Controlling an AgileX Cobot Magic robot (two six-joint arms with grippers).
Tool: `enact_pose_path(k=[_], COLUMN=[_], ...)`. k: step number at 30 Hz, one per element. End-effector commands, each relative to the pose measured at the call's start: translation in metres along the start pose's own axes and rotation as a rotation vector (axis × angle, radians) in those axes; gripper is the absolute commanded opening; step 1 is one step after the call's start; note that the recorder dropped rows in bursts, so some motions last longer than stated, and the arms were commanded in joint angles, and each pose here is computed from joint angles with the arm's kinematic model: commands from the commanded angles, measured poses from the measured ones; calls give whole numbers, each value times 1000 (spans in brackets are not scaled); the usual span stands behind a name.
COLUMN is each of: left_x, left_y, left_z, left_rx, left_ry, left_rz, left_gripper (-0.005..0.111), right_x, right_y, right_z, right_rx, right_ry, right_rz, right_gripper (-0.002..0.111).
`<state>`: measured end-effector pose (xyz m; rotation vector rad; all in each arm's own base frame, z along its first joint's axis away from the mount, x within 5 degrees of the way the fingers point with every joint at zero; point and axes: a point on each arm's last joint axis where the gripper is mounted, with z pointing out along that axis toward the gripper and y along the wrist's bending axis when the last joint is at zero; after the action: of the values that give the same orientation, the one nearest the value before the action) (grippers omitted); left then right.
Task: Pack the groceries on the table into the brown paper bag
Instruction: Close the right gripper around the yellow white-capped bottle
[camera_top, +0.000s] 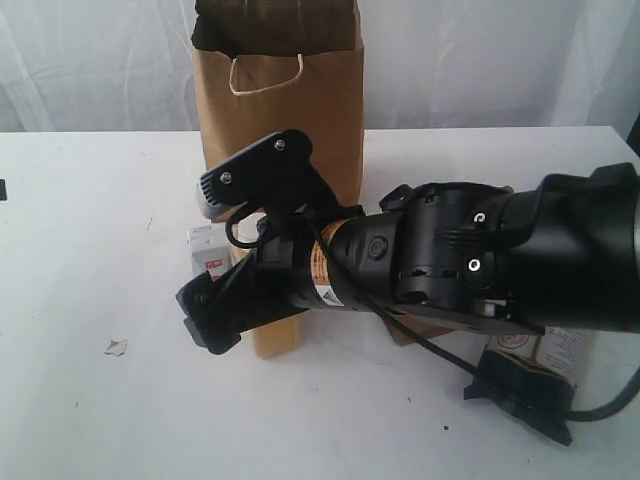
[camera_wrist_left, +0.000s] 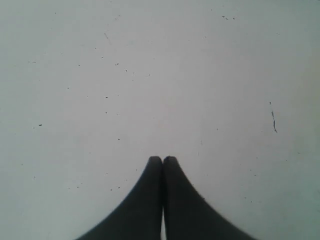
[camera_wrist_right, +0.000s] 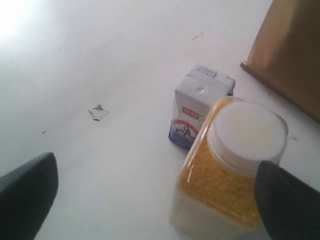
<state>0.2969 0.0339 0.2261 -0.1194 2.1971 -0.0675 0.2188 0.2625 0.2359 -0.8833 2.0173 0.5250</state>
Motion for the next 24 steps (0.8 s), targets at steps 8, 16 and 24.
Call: enact_pose_path(k=[8, 16, 24], left_x=[1, 2, 2], left_y=[-10, -16, -19], left_z=[-3, -4, -5], left_rx=[93, 157, 192], left_ry=[5, 12, 16], left_rz=[26, 26, 33], left_gripper=[0, 0, 0], right_x=[27, 21, 31], right_y=[-10, -23, -35], right_z=[23, 32, 53], right_rx=[85, 139, 120], right_ry=[149, 151, 160], right_rz=[138, 223, 209], right_gripper=[105, 105, 105])
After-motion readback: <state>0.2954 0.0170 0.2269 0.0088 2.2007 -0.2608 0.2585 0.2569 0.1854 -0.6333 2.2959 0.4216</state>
